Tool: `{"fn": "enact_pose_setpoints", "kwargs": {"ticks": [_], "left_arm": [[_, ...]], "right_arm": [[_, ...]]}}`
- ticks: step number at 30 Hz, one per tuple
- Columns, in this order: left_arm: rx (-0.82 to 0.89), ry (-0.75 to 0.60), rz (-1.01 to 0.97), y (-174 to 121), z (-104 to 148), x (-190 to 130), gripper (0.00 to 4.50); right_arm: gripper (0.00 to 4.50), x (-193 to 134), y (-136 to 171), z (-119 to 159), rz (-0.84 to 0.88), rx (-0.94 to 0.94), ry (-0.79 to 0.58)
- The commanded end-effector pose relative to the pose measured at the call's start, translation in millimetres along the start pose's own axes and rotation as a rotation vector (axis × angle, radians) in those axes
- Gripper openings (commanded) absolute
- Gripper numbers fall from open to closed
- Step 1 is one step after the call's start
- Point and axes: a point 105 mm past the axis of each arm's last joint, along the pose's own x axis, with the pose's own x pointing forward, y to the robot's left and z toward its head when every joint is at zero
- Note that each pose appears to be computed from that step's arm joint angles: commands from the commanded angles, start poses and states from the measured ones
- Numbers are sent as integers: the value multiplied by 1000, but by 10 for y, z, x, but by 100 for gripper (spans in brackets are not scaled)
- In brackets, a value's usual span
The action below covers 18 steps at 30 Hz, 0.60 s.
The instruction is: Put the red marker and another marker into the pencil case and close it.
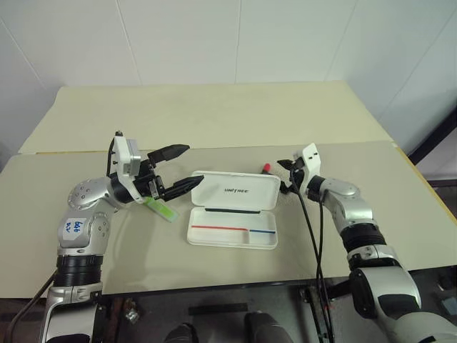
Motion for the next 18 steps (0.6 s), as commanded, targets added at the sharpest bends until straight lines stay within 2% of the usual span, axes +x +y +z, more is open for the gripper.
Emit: {"fn": "enact_pose_setpoints", "kwargs": {"ticks": [1,11,18], "left_arm": [[50,-38,-18,-43,131,28,447],[51,-40,-19,-45,135,39,447],[49,-40,-20,-47,127,49,447]], "right_arm": [[450,30,46,119,-8,25,-62],[450,126,133,125,-33,89,-99],[450,187,149,46,-69,135,-76]]}}
